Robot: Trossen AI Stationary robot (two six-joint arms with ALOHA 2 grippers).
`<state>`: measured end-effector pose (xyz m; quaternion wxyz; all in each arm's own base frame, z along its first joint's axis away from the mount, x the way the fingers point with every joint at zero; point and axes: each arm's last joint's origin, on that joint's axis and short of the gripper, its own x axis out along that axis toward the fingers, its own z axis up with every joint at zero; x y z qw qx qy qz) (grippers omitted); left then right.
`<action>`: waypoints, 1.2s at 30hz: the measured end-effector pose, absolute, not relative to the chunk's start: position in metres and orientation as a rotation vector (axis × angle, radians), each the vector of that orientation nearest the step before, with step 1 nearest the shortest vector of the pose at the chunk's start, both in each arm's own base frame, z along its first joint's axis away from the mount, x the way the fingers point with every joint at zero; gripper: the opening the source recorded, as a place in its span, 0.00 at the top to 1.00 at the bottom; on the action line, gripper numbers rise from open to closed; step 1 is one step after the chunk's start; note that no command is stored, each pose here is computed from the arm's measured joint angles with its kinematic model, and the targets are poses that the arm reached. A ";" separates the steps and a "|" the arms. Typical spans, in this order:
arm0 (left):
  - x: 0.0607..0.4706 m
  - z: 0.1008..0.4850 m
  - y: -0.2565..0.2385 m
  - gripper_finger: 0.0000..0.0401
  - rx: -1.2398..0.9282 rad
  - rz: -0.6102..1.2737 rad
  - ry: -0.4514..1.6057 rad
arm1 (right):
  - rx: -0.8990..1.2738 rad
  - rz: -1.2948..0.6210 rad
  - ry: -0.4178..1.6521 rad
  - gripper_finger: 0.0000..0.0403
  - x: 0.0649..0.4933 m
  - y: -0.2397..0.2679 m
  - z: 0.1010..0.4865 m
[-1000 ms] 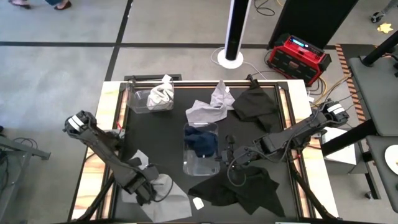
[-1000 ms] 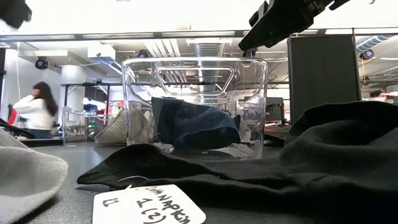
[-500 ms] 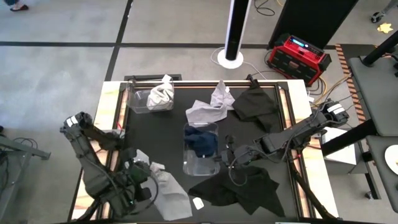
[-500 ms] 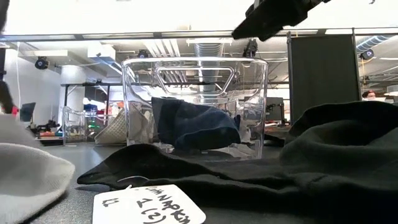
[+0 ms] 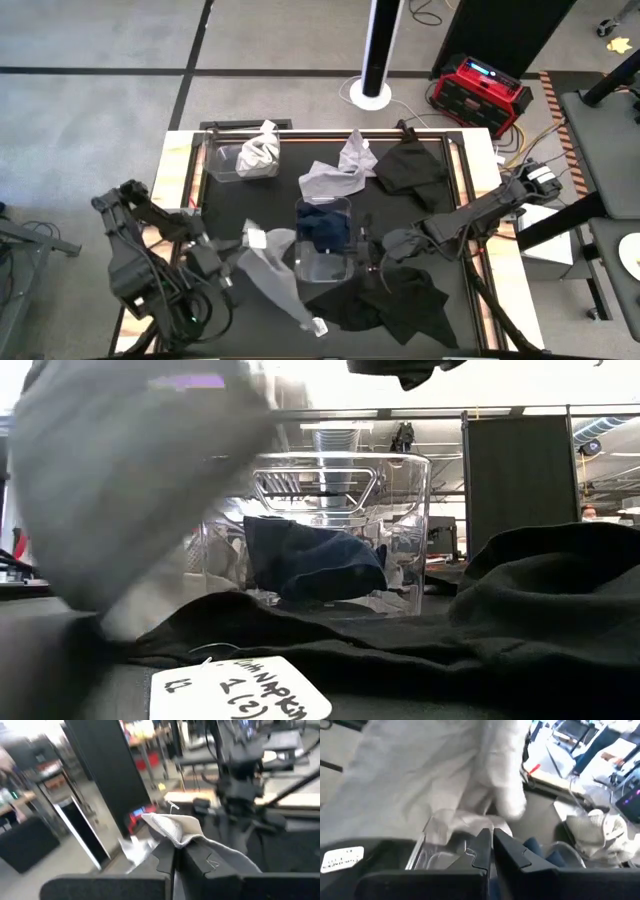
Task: Sort towels by color in basket
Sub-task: Put the bottom gray towel into the top transparent bin
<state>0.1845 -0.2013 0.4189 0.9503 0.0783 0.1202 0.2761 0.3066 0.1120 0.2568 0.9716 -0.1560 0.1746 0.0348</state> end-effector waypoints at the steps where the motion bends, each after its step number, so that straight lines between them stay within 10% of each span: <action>1: 0.184 0.423 -0.200 1.00 0.177 0.569 0.225 | -0.318 0.073 0.337 0.97 0.306 0.113 0.259; 12: 0.186 0.457 -0.185 1.00 0.270 0.674 0.096 | -0.295 0.078 0.211 0.93 0.297 0.114 0.288; 26: 0.192 0.462 -0.177 1.00 0.339 0.709 0.126 | -0.115 0.020 0.229 0.34 0.318 0.106 0.278; 36: 0.192 0.462 -0.177 1.00 0.362 0.708 0.134 | 0.023 0.066 0.266 0.25 0.354 0.083 0.239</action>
